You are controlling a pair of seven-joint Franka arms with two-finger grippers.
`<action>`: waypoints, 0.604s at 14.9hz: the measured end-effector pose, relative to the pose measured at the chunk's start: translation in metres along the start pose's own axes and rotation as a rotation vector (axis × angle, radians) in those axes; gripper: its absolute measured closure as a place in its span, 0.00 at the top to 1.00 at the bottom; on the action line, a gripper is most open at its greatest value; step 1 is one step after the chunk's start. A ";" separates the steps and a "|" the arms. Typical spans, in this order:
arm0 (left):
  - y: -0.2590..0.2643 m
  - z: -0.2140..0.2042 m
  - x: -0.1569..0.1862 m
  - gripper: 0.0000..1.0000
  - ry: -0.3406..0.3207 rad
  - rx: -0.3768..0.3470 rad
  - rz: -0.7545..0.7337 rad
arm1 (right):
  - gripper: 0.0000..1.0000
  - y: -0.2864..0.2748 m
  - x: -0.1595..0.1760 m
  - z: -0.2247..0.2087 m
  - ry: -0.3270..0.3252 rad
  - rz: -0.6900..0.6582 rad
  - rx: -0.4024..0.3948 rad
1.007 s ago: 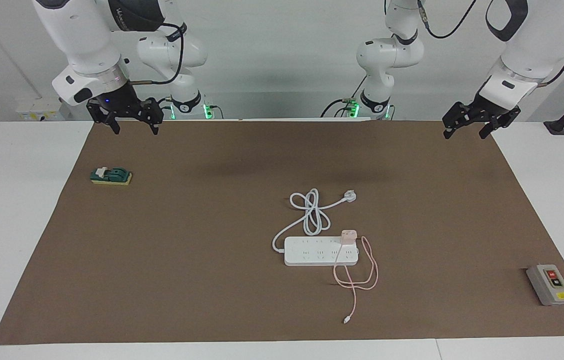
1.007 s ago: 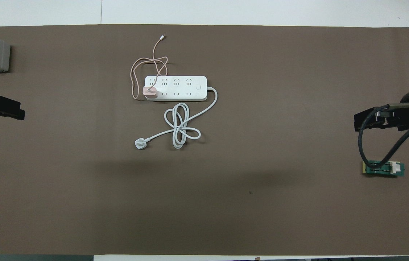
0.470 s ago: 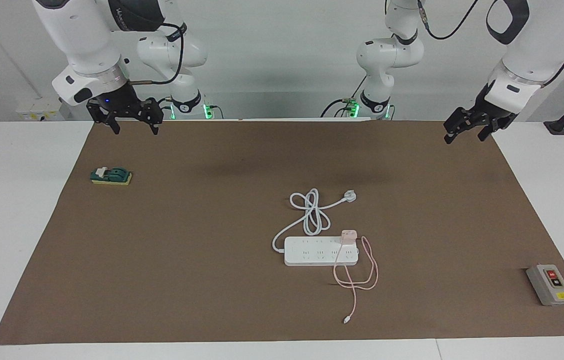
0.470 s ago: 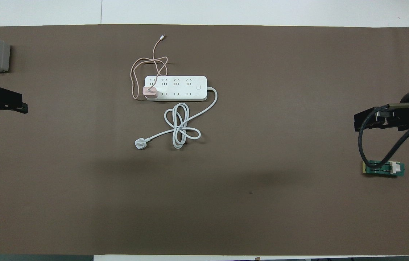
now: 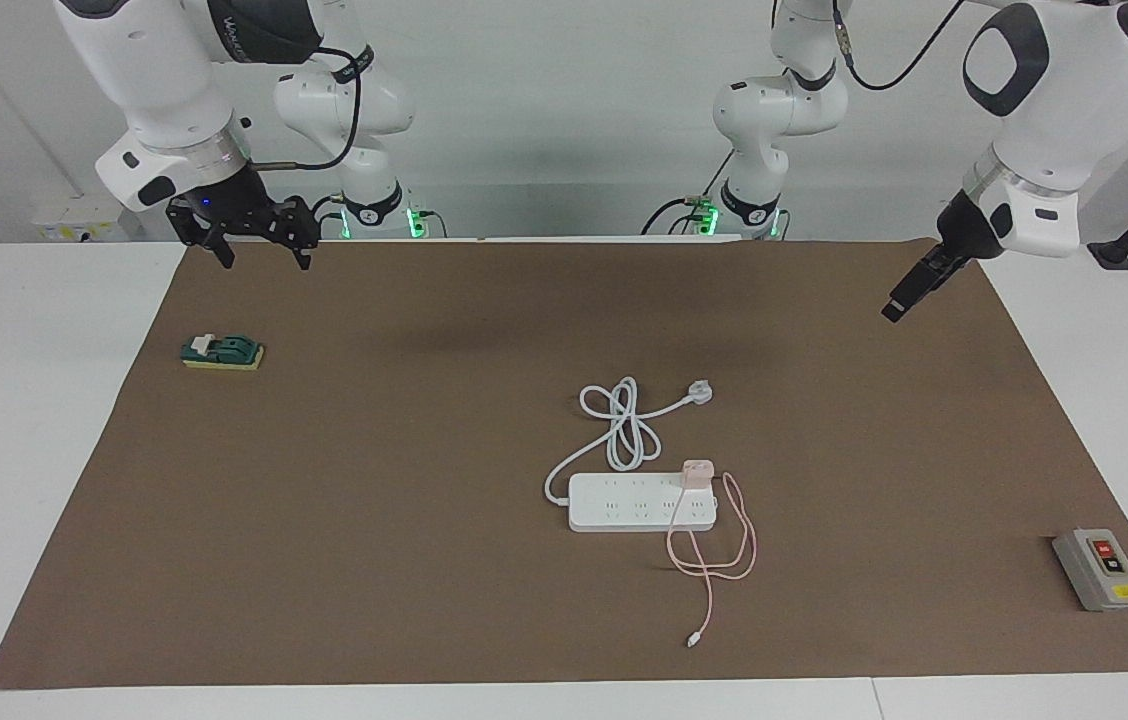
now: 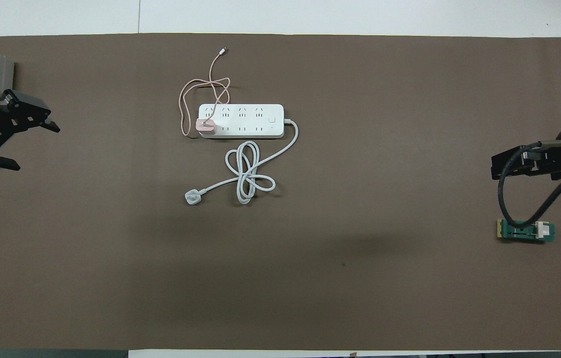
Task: Unplug charger and place it aside
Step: 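Reach the left gripper to the charger while the right gripper reaches the strip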
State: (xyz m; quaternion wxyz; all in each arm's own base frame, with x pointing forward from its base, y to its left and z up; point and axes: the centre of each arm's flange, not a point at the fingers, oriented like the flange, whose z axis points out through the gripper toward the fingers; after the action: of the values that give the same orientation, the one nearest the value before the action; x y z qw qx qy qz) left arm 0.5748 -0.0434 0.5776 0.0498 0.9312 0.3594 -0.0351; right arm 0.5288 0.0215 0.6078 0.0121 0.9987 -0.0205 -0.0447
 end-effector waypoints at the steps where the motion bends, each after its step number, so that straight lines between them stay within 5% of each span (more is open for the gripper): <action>1: 0.013 0.014 -0.003 1.00 -0.012 0.009 -0.083 | 1.00 -0.001 0.000 0.000 0.000 -0.001 0.000; 4: 0.053 0.058 -0.005 1.00 -0.034 0.022 -0.277 | 1.00 -0.015 0.002 0.001 0.015 0.097 0.038; 9: 0.113 0.118 -0.011 1.00 -0.014 -0.009 -0.642 | 1.00 -0.103 0.017 0.040 -0.031 0.461 0.203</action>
State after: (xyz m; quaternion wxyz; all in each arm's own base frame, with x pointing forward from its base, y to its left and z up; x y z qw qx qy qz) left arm 0.6393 -0.1478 0.4696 0.0428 0.7698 0.6346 -0.0539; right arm 0.5465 0.1226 0.5634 -0.0787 0.9629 -0.2524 -0.0537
